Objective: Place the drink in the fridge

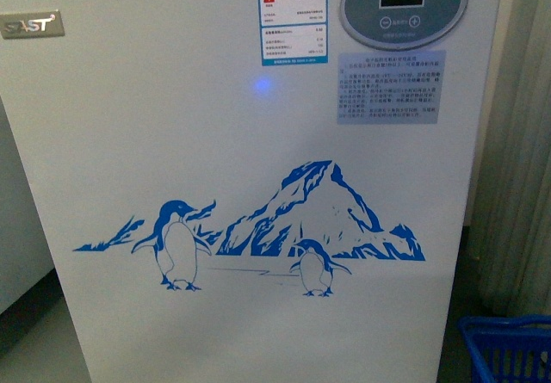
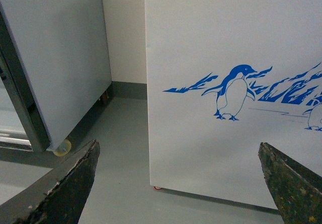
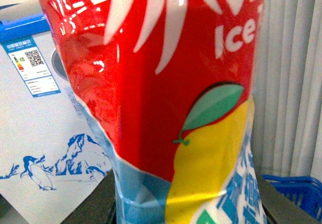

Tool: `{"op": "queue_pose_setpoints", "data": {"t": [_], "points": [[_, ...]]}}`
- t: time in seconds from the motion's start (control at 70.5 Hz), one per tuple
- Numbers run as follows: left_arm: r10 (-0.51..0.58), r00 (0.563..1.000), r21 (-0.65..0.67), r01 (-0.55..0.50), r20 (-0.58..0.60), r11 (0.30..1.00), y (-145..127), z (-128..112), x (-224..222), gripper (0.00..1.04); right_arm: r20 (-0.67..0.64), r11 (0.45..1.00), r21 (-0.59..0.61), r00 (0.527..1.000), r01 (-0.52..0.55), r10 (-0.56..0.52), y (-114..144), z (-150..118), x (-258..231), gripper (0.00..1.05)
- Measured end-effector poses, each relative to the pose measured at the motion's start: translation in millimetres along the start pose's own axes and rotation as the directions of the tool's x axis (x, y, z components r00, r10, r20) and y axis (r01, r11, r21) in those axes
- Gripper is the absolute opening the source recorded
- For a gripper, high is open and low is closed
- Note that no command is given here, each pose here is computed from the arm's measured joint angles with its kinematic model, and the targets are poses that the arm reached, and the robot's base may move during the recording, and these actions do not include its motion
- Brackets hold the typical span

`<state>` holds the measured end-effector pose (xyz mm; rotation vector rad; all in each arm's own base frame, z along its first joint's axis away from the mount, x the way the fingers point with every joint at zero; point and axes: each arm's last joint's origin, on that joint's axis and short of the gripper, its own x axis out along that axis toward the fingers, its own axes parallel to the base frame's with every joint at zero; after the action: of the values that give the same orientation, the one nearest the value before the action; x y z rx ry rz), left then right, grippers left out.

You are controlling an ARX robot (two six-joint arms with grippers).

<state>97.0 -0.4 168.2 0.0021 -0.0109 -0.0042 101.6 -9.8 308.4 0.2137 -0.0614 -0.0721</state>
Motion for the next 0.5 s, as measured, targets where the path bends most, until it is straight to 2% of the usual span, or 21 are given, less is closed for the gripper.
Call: {"op": "queue_pose_setpoints", "data": {"t": [0.496], "points": [[0.0,1.0,0.0,0.0,0.0,1.0,0.0,0.0,0.0,0.97,-0.007,1.0,0.001,1.0,0.012,-0.012,-0.7,-2.1,1.2,0.42]]}}
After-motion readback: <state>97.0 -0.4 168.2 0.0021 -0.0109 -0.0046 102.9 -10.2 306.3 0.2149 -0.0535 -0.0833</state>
